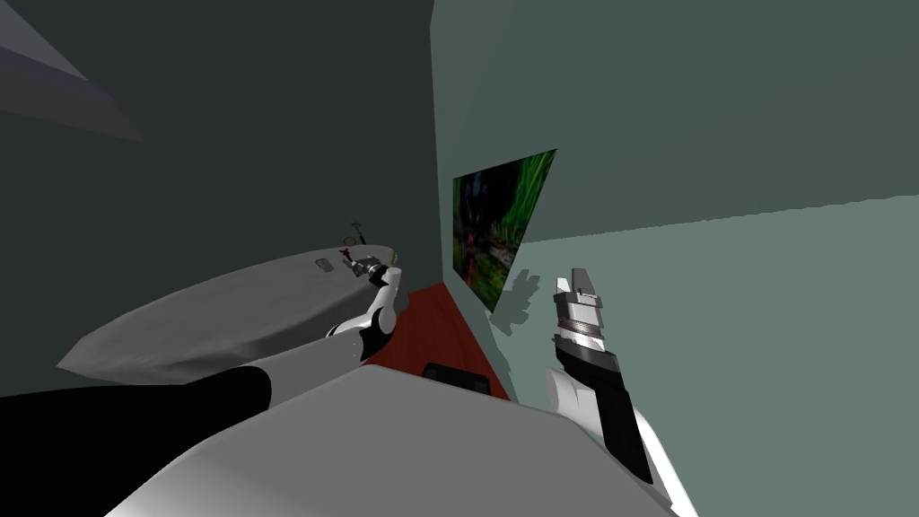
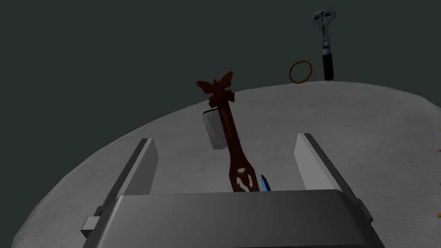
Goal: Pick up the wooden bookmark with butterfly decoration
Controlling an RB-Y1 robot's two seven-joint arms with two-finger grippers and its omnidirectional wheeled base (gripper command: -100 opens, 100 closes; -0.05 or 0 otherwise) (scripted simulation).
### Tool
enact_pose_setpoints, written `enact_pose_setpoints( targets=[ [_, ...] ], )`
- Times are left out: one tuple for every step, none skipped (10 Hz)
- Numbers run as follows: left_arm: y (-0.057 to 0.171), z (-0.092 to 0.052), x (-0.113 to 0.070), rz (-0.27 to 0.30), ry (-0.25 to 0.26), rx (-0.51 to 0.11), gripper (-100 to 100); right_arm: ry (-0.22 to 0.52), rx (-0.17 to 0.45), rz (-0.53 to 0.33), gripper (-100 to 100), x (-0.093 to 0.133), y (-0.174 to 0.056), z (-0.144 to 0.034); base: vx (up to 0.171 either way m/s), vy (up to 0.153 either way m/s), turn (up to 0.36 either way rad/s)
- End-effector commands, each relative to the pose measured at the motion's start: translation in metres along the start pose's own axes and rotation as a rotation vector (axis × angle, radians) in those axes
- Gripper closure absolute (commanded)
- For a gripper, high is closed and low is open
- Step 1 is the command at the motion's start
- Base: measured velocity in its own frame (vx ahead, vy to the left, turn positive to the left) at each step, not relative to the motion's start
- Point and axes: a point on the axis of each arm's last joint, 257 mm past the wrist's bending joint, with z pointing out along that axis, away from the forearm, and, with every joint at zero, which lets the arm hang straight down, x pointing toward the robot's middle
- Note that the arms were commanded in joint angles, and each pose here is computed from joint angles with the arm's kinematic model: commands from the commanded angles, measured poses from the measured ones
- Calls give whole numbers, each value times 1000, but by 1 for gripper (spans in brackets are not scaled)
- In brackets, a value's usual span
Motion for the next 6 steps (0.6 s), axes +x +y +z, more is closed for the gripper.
enact_pose_setpoints(
  targets=[
    [0,1,-16,-32,-71,19,-100,0,0,0,0,0,0,0,22,87,-54],
    [1,1,-26,-48,-111,28,-100,0,0,0,0,0,0,0,22,85,-43],
    [1,2,-33,-64,-145,39,-100,0,0,0,0,0,0,0,11,79,-51],
    [0,3,-40,-79,-175,49,-100,0,0,0,0,0,0,0,8,77,-37],
    [0,3,-45,-92,-201,59,-100,0,0,0,0,0,0,0,20,81,-25],
    [-1,3,-49,-103,-223,67,-100,0,0,0,0,0,0,0,9,76,-21]
  ],
)
